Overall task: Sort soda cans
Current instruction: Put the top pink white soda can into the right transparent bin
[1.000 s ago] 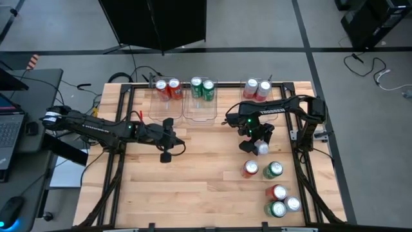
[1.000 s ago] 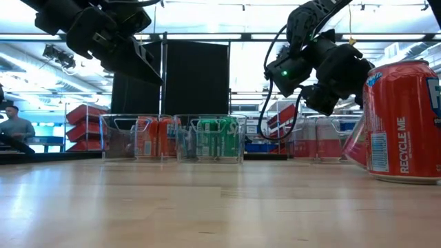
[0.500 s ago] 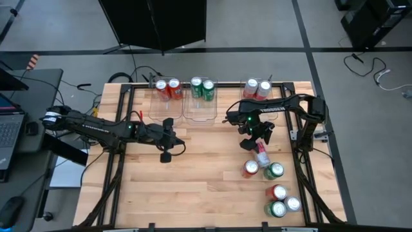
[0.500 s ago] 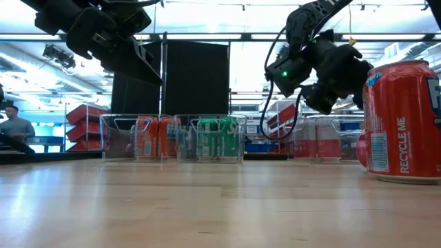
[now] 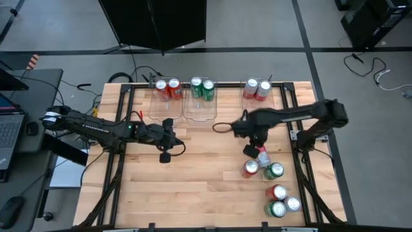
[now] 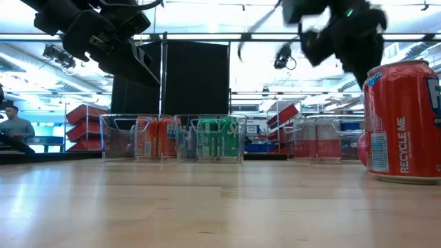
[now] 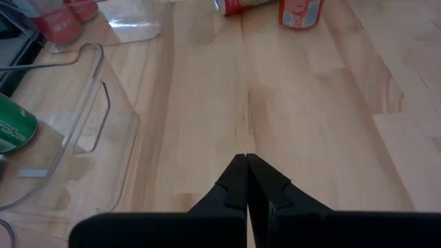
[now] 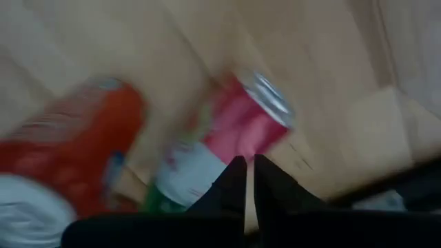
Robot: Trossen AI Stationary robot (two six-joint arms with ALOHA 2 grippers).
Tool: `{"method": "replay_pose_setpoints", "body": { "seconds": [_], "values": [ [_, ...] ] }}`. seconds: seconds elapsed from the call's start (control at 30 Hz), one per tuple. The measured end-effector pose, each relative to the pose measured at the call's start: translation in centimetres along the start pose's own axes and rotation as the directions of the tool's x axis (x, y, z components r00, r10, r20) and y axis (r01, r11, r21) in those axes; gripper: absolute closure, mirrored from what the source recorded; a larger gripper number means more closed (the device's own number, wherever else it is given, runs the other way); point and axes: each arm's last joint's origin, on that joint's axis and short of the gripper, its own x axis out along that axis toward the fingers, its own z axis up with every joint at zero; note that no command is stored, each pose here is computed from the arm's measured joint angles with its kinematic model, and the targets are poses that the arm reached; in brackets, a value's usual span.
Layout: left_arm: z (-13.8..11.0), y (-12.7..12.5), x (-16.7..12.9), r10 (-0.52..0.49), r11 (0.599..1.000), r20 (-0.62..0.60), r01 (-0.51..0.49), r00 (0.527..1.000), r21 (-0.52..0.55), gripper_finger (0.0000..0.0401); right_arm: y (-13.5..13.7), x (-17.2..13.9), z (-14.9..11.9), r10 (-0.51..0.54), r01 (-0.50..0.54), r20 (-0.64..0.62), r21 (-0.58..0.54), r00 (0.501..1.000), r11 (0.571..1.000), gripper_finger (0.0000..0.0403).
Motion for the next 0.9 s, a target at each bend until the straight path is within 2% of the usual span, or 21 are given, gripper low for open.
{"method": "replay_pose_setpoints", "body": {
  "seconds": [0.2,0.3,0.4,0.6,0.8,0.9],
  "values": [
    [0.0,-0.1,0.0,-0.052,0.999,0.006,0.052,0.999,-0.003,0.0401,2.6,-1.8,-4.6,-0.004,0.006,0.229,-0.009,0.973,1.0,0.04],
    [0.0,-0.2,0.0,-0.058,0.998,0.007,0.058,0.998,-0.011,0.0401,3.7,-2.0,-6.2,0.013,-0.024,0.248,0.043,0.969,0.999,0.0398],
    [0.0,-0.2,0.0,-0.059,0.998,0.007,0.059,0.998,-0.017,0.0401,4.8,-1.2,-6.8,0.014,-0.024,0.219,0.046,0.976,0.999,0.0401],
    [0.0,-0.2,0.0,-0.062,0.998,0.007,0.062,0.998,-0.017,0.0401,7.4,1.8,-5.2,0.054,-0.051,0.159,-0.023,0.986,0.998,0.0402],
    [0.0,-0.2,0.0,-0.062,0.998,0.006,0.062,0.998,-0.016,0.0401,9.6,2.5,-2.3,0.239,-0.208,0.258,-0.142,0.936,0.968,0.0402],
    [0.0,-0.2,0.0,-0.062,0.998,0.003,0.062,0.998,-0.016,0.0401,9.1,2.2,-1.6,0.247,-0.226,0.27,-0.106,0.931,0.968,0.0403]
  ]
}}
